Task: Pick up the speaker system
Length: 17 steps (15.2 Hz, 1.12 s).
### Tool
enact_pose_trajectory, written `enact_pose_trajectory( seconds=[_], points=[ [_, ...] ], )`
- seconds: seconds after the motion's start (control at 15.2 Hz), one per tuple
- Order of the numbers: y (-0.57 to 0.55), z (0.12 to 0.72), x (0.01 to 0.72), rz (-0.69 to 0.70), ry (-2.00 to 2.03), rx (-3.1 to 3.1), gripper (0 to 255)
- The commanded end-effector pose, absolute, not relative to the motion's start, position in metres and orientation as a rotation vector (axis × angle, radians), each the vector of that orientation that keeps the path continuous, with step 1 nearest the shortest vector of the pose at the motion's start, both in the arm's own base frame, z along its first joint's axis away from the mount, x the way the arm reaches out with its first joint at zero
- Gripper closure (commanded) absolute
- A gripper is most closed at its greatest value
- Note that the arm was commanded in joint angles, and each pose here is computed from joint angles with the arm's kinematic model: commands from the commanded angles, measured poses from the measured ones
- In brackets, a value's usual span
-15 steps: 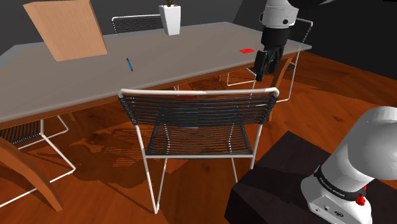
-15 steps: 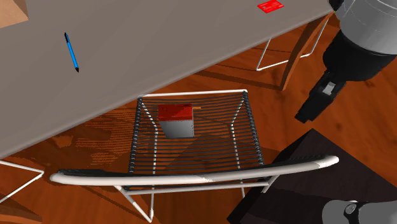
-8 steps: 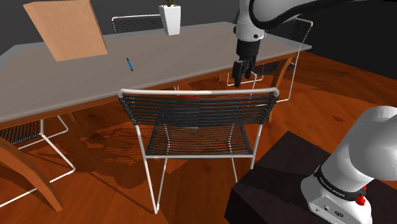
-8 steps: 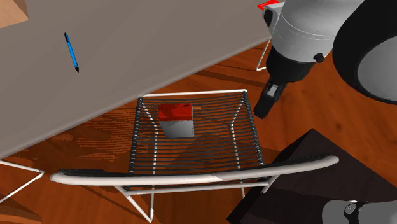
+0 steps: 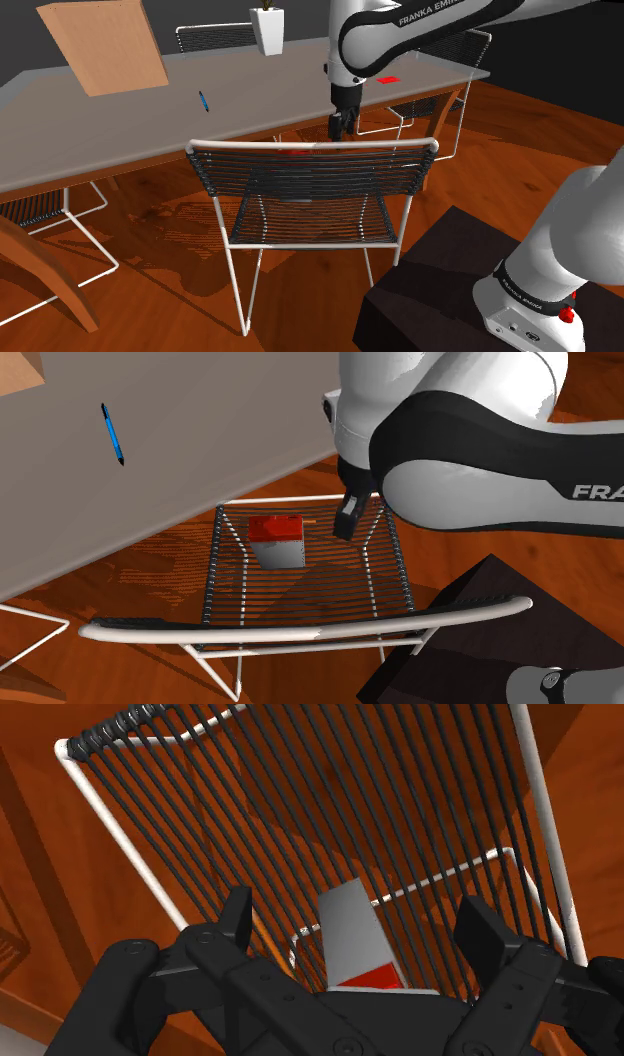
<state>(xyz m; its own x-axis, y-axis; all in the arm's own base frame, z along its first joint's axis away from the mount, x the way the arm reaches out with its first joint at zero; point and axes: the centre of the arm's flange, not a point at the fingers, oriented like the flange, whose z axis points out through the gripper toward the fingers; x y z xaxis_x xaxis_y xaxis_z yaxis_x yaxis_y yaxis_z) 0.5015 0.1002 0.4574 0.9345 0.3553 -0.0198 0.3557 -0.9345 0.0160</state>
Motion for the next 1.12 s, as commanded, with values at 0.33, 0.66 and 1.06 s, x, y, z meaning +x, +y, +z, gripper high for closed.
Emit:
enact_pose_trajectory(
  seconds=[0.33,0.66,1.06],
  points=[
    [0.15,0.414,0.567,-0.004,0.782,3.008,0],
    [0.163,0.388,0.58,0.001,0.829,2.992,0],
    [0.163,0.364,0.58,0.001,0.829,2.992,0]
  ],
)
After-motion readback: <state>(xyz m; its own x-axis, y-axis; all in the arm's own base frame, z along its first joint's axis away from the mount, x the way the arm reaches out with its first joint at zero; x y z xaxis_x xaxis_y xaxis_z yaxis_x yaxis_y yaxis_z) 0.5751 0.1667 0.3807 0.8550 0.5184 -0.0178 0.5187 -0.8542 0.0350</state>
